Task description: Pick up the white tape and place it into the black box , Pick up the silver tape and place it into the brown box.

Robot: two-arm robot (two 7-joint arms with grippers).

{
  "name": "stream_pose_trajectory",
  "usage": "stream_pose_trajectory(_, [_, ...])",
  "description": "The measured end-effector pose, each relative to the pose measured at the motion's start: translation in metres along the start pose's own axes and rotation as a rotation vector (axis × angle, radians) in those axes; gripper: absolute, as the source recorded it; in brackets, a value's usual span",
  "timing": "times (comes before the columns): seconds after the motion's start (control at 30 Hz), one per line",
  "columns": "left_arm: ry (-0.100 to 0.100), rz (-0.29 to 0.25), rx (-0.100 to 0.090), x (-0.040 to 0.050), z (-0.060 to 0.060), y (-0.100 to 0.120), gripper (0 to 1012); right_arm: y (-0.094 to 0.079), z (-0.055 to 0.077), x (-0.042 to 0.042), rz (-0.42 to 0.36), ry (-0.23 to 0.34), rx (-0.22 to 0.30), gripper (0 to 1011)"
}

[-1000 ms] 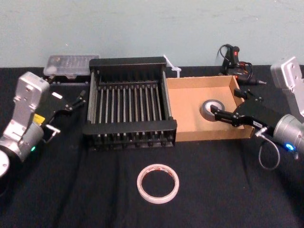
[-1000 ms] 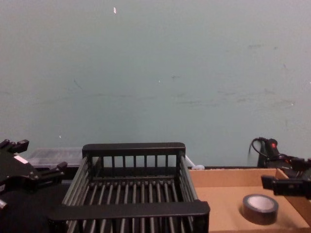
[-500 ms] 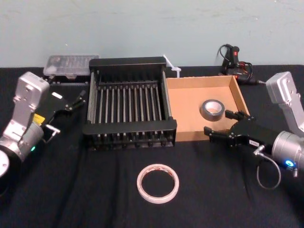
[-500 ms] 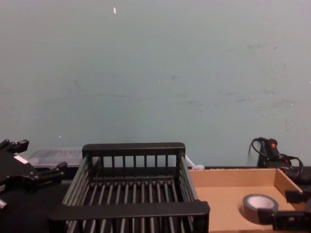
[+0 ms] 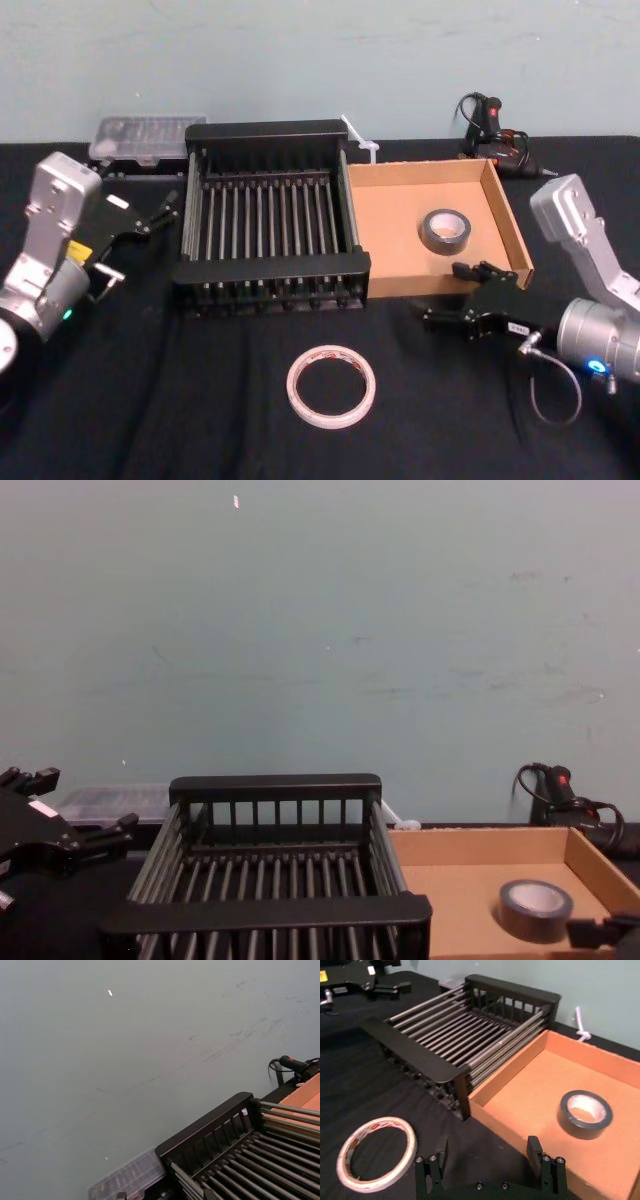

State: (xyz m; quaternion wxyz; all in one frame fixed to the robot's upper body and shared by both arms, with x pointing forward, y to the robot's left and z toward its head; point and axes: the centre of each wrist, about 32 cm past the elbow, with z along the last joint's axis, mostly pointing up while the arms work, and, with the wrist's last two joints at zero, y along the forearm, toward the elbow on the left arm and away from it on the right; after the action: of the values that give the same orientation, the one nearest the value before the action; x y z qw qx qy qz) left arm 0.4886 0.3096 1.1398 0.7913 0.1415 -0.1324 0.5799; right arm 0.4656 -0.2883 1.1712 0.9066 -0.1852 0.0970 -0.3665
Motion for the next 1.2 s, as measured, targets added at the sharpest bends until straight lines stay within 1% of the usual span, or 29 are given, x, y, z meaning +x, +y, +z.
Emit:
stream_pose_trajectory(0.27, [0.0, 0.0, 0.0, 0.0, 0.0, 0.0, 1001, 0.004, 0.001, -0.0055, 0.031, -0.008, -0.014, 1002])
stream_pose_trajectory(0.63, [0.0, 0.0, 0.0, 0.0, 0.0, 0.0, 1001, 0.011, 0.003, -0.0133, 0.071, -0.034, -0.029, 1002])
stream_pose_trajectory(0.83, [0.0, 0.0, 0.0, 0.0, 0.0, 0.0, 1001, 0.017, 0.002, -0.0203, 0.087, -0.077, -0.039, 1002])
stream_pose_trajectory(1.2, [0.0, 0.0, 0.0, 0.0, 0.0, 0.0, 1001, 0.03, 0.0, -0.0284, 0.101, -0.101, -0.046, 1002])
